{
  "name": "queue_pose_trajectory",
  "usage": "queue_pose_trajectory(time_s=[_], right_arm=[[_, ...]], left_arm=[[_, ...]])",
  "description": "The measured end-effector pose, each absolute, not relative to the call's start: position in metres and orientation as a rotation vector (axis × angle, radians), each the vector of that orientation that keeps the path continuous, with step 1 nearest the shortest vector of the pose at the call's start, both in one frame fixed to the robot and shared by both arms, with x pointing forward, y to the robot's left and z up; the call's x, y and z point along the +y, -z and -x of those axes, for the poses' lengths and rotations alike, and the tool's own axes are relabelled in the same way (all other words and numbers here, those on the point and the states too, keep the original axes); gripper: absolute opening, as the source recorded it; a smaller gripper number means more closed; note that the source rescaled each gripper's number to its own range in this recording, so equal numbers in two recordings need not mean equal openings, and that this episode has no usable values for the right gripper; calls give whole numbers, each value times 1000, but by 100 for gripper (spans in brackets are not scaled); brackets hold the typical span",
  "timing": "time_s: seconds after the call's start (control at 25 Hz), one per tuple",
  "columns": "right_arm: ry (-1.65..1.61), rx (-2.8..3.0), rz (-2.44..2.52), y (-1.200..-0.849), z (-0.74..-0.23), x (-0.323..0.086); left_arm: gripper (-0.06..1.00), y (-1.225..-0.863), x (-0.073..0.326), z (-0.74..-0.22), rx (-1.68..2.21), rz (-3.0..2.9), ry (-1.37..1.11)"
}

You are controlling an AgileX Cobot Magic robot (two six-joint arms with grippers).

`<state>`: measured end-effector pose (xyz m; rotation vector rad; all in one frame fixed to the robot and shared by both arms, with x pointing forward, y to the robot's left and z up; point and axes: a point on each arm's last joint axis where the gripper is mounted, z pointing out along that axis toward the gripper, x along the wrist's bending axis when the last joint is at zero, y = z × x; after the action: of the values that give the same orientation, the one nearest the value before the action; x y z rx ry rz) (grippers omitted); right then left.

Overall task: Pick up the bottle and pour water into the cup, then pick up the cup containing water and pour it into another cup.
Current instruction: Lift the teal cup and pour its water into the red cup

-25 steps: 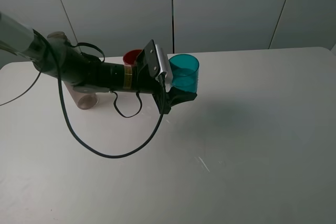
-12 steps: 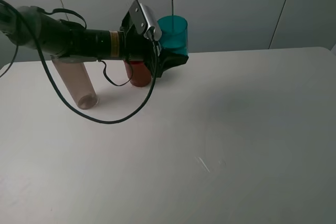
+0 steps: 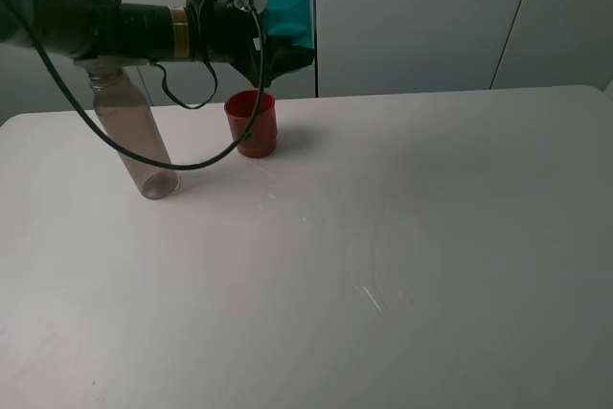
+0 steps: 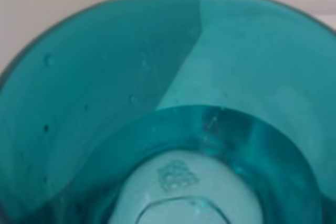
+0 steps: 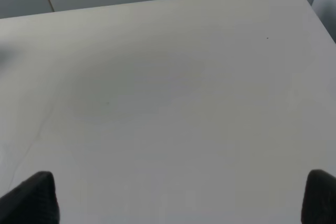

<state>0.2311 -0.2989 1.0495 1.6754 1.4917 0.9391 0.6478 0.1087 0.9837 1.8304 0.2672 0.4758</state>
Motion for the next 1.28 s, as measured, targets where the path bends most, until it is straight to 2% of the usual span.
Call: queue_pose_trajectory(time_s=[0.4,0.88,1.28], right_arm=[[-939,1492,-1675,-1049,-231,-299],[-940,1490,-1677,-1049,-231,-299],[-940,1490,-1677,-1049,-231,-299]], left_arm=[[15,-1001,146,-672,290,-1852,-562],[15,-1003,213,-692,382,-1895,-702],[15,-1010,223,-696,391,-1870,-731]])
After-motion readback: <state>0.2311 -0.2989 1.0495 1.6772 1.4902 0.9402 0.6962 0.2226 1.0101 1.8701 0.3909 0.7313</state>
